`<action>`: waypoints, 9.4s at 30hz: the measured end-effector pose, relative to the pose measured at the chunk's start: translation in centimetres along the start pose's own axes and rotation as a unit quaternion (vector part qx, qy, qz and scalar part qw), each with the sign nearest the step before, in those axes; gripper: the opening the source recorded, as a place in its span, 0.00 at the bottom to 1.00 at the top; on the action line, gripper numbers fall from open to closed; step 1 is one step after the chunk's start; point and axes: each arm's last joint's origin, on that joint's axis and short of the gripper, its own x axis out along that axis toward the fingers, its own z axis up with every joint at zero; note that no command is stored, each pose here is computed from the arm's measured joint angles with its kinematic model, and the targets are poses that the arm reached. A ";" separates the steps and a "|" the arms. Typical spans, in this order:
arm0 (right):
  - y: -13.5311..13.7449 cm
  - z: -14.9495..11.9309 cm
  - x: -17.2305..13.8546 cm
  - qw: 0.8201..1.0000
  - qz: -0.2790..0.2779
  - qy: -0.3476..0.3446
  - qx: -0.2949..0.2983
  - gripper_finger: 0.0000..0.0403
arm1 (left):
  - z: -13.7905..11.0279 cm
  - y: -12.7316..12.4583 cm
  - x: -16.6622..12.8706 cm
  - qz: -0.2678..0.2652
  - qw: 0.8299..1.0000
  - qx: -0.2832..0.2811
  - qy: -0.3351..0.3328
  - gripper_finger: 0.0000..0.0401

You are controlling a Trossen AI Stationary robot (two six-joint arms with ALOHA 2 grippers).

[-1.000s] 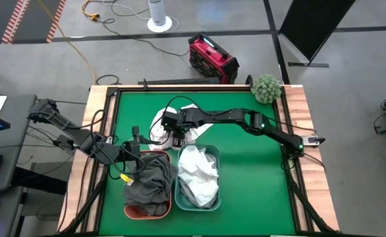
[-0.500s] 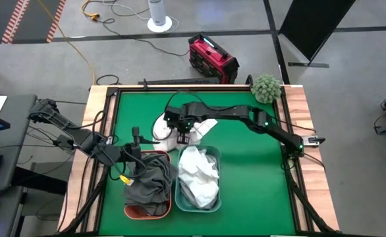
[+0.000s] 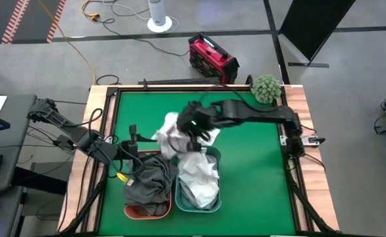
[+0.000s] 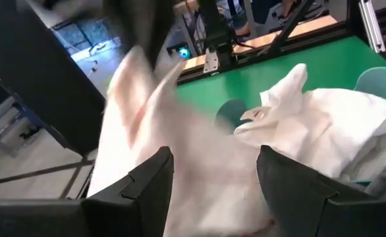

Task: Sort towels by color in basket
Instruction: Put the white checkered towel into the green bin, then return to Home Position

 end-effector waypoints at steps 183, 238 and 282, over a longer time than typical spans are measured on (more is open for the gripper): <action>10.6 -17.2 3.3 0.955 -0.007 0.293 -0.049 0.36 | -1.8 2.6 -3.0 0.034 0.997 -0.046 0.047 0.52; 9.2 -6.1 0.7 0.977 -0.009 0.212 0.008 0.57 | -2.0 2.6 -3.0 0.034 0.997 -0.039 0.058 0.52; 8.5 -5.7 3.9 0.985 0.106 0.128 0.040 0.38 | -2.0 2.7 -3.1 0.029 0.998 -0.019 0.056 0.52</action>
